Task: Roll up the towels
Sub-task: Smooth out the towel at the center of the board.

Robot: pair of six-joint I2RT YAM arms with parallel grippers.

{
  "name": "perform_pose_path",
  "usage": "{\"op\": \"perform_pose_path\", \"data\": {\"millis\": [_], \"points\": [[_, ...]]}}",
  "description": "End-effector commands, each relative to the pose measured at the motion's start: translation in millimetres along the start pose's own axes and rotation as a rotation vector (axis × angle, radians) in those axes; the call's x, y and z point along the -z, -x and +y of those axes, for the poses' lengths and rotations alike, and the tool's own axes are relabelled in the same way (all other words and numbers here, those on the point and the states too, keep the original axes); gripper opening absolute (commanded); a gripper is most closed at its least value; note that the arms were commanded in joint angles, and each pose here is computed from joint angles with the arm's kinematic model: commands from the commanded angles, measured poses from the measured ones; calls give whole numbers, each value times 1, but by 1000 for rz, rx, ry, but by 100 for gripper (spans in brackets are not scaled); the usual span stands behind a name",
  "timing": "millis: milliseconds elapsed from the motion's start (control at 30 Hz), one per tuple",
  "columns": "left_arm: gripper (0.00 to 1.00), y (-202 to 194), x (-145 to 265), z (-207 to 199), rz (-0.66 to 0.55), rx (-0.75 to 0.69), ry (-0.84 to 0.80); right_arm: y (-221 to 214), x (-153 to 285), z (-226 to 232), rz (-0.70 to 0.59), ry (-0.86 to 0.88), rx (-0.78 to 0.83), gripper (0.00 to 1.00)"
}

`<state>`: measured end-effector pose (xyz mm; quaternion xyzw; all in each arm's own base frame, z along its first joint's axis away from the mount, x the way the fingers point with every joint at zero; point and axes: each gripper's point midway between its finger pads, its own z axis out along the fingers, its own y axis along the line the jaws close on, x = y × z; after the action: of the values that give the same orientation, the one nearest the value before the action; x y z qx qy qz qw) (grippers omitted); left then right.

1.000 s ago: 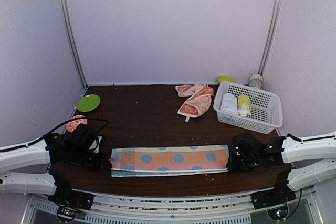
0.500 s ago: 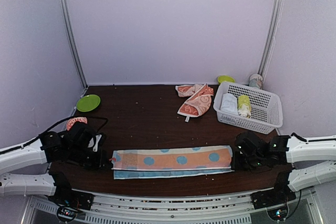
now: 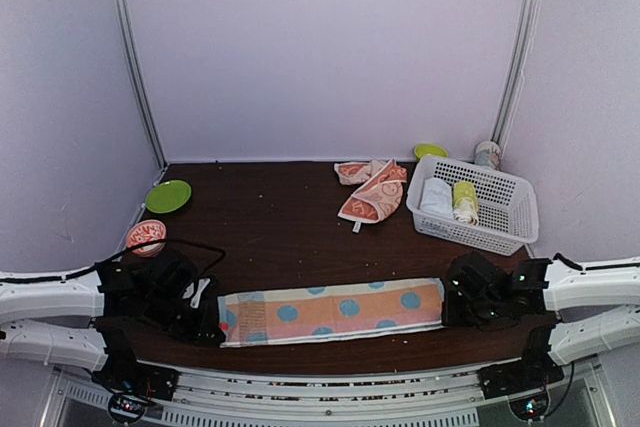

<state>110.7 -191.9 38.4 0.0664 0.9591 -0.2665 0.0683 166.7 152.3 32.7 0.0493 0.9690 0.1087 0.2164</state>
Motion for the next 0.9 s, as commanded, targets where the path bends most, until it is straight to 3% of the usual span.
{"op": "perform_pose_path", "data": {"millis": [0, 200, 233, 267, 367, 467, 533, 667, 767, 867], "points": [[0, 1, -8, -9, 2, -39, -47, -5, -6, -17, 3, -69, 25, 0], [0, -9, -13, -1, 32, -36, -28, -14, -11, -23, 38, -89, 36, 1], [1, -9, -12, 0, 33, -36, -23, -14, -10, -22, 40, -86, 38, 10], [15, -10, -11, 1, 33, -40, -14, -13, -9, -20, 40, -76, 37, 29], [56, -5, 0, -4, 23, -54, -3, -5, 2, -13, 20, -50, 39, 56], [77, 9, 25, -21, -21, -93, 1, 12, 21, -5, -23, -44, 55, 63], [79, 22, 46, -34, -69, -128, 7, 27, 33, 2, -66, -34, 69, 63], [72, 70, 69, -66, -221, -198, 1, 57, 38, 30, -146, 35, 65, 58], [32, 99, 46, -78, -220, -208, 18, 70, 24, 50, -152, 67, 45, 47], [2, 107, 4, -74, -148, -192, 42, 80, 8, 66, -159, 84, 34, 41]]}}
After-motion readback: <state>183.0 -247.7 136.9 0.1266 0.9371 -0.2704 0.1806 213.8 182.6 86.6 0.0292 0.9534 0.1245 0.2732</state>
